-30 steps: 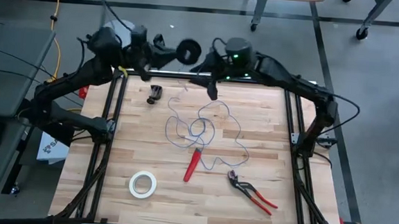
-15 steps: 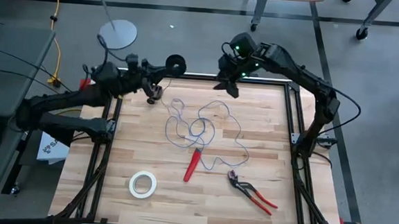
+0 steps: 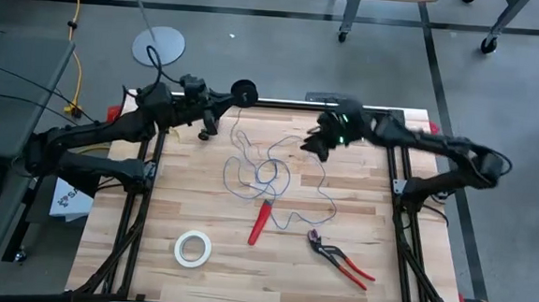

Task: Coil cords
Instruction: Coil the blue wire cable onto the black spool

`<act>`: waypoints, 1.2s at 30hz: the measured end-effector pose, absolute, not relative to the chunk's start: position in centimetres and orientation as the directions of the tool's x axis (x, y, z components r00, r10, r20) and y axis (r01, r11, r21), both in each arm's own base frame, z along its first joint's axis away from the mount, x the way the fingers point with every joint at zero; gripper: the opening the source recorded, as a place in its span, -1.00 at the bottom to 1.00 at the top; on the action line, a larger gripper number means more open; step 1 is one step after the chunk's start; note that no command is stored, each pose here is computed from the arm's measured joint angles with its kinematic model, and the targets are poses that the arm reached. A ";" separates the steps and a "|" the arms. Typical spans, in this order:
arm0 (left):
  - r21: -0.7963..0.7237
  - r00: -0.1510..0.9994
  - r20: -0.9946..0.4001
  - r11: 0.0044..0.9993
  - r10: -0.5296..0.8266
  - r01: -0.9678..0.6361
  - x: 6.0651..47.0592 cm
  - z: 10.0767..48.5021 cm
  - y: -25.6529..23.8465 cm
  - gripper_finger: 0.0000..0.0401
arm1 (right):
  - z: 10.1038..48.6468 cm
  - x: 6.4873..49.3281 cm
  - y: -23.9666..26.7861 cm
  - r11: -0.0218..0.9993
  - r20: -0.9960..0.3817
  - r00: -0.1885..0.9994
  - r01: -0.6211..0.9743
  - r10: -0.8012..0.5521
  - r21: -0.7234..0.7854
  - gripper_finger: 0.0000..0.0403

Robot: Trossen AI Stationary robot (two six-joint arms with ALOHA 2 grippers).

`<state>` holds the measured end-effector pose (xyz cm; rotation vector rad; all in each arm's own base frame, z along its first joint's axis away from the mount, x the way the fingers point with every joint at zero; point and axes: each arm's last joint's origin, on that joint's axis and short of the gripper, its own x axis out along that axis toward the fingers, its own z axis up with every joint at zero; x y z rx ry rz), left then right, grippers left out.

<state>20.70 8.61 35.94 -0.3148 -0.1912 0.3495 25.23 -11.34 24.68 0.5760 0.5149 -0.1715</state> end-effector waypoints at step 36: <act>-0.240 0.935 0.351 0.962 -0.043 0.134 24.7 44.0 9.5 -1.00 | 32.9 38.0 -10.5 0.980 -0.121 0.989 -0.056 0.080 0.193 -0.07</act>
